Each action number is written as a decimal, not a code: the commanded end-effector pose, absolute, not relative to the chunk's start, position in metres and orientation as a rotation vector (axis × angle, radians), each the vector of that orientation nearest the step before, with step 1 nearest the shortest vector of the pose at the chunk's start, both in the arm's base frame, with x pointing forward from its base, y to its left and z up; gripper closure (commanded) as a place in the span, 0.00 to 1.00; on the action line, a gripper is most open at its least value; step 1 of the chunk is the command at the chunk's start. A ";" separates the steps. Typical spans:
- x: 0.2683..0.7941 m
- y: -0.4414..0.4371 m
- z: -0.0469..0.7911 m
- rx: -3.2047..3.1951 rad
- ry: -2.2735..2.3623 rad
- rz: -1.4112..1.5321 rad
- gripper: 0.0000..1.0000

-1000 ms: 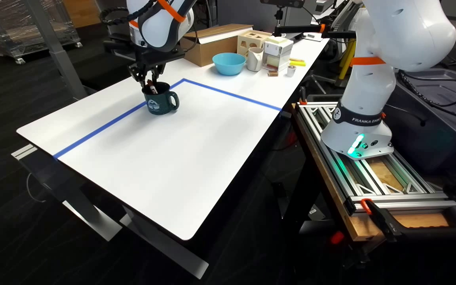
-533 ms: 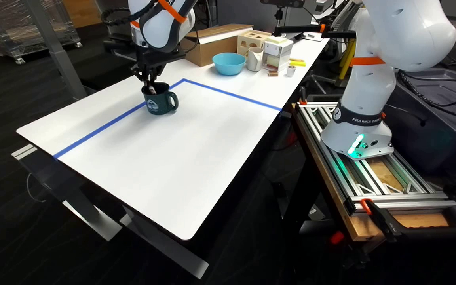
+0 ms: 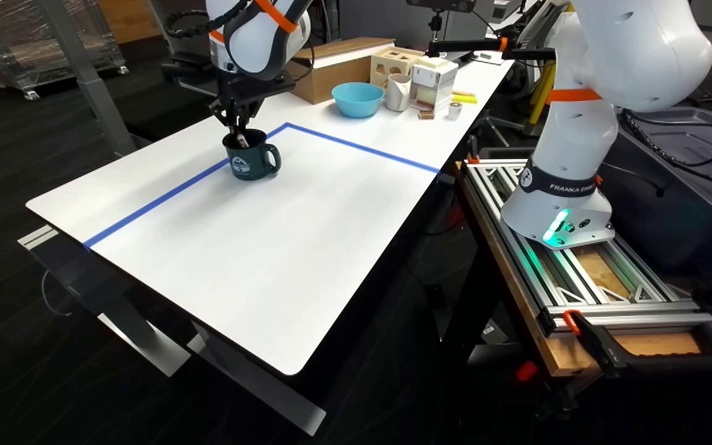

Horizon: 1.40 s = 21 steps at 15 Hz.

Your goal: Remove the marker from the cup and put it on the table inside the blue border

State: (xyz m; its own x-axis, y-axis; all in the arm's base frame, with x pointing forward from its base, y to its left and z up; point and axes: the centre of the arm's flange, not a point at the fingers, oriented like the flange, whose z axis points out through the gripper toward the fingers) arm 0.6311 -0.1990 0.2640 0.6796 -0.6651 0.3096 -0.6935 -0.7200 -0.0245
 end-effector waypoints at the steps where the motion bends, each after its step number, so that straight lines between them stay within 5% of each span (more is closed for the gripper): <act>1: 0.594 -0.191 0.290 2.769 -1.136 0.461 0.95; 21: 0.526 -0.191 0.366 2.578 -1.263 0.620 0.95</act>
State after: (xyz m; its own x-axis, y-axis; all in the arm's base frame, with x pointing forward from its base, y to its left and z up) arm 0.5530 -0.2009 0.3616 0.5713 -0.6794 0.4605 -0.7656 -0.6433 0.0007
